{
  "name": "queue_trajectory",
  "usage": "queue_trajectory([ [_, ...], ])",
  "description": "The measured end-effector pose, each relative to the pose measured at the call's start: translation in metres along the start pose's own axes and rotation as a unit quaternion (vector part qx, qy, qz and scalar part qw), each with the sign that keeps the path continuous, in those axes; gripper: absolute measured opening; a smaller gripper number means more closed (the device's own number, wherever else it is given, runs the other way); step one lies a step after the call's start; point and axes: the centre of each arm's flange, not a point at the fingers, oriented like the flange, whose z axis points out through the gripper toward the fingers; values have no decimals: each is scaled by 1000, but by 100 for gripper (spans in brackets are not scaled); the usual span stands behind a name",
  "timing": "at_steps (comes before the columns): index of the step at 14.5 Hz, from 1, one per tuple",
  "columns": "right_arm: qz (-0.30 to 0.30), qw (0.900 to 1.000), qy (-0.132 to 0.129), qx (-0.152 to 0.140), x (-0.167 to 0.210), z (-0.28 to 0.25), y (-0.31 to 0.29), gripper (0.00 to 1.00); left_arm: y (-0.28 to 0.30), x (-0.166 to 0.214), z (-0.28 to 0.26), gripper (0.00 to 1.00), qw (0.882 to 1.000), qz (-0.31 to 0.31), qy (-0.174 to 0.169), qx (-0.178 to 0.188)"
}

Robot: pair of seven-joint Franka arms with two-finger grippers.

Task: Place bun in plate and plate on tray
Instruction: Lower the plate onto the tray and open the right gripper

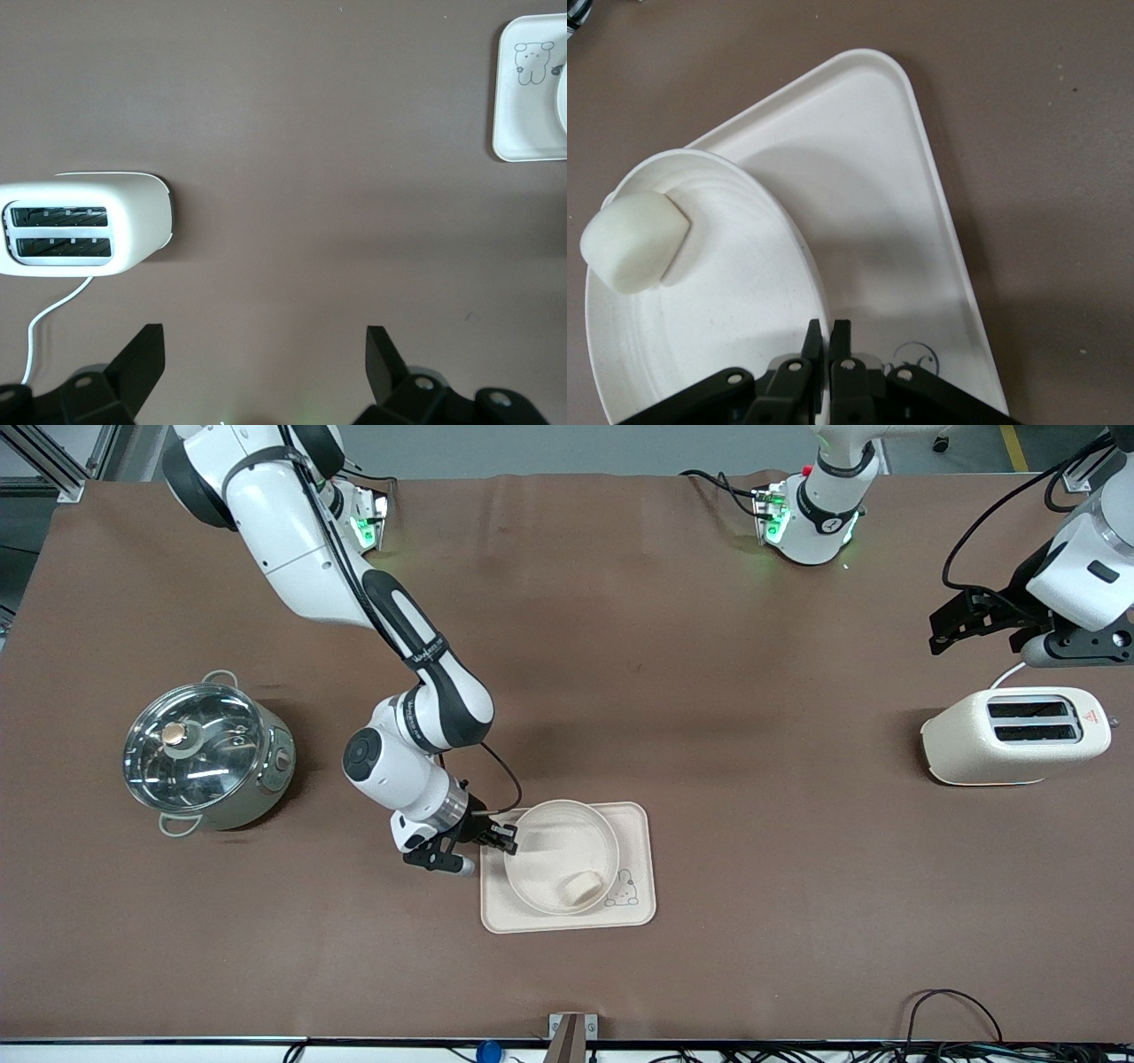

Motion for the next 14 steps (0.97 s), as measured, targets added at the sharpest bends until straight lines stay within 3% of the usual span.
queue_trajectory([
  [9, 0, 1000, -5, -6, -3, 15, 9, 6, 0, 0, 0, 100, 1000, 0, 0, 0],
  [13, -1, 1000, 7, -6, -1, 20, 15, 5, 2, 0, 0, 100, 1000, 2, 0, 0],
  [14, 0, 1000, 8, -5, 0, 20, 16, 10, 2, 0, 0, 100, 1000, 2, 0, 0],
])
